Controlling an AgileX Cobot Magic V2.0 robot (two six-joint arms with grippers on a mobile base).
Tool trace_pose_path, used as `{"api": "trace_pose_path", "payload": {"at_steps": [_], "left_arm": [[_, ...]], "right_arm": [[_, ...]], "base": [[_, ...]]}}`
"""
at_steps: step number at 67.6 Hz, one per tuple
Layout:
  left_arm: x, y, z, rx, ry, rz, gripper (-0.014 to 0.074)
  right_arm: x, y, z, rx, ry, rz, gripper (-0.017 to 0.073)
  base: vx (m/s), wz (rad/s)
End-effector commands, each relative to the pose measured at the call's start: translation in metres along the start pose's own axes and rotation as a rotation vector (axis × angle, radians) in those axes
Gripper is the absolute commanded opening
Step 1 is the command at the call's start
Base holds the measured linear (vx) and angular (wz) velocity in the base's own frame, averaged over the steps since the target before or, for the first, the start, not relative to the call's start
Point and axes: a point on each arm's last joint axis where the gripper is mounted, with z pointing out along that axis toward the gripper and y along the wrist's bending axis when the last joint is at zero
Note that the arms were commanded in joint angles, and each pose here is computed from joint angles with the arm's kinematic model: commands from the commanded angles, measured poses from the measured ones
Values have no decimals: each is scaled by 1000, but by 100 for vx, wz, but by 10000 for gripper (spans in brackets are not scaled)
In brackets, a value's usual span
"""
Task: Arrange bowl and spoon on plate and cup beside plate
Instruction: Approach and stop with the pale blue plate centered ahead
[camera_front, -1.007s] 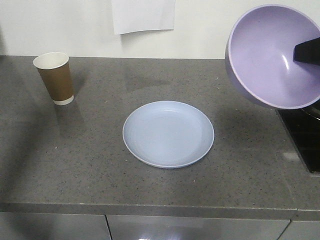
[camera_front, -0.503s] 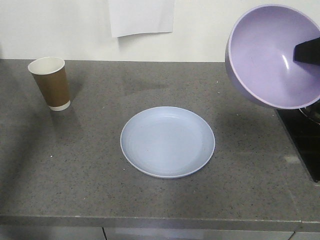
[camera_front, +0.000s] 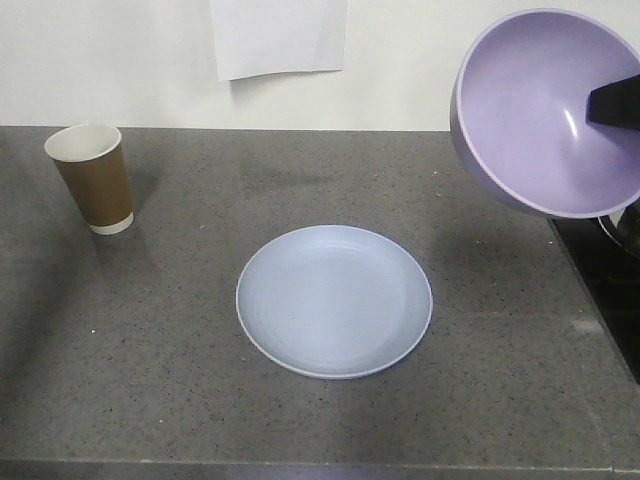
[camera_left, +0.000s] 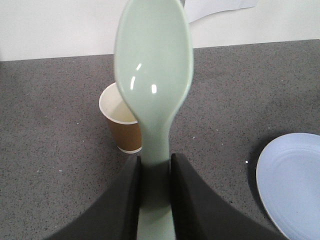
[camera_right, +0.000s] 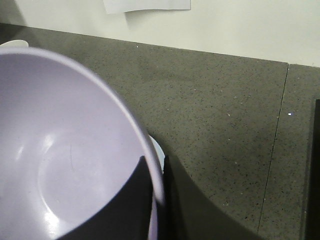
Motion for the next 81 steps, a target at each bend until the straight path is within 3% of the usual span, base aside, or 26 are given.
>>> {"api": "trace_pose_path", "payload": {"at_steps": [1,81], "left_arm": [[-10,-5,-14,11,-102,-3,-8],[-10,-5,-14,11,-102,-3,-8]], "right_arm": [[-13,4,-13,6,-106,-4,-6],[-13,4,-13,6,-106,-4,-6]], "base": [[4,0],[3,1]]}}
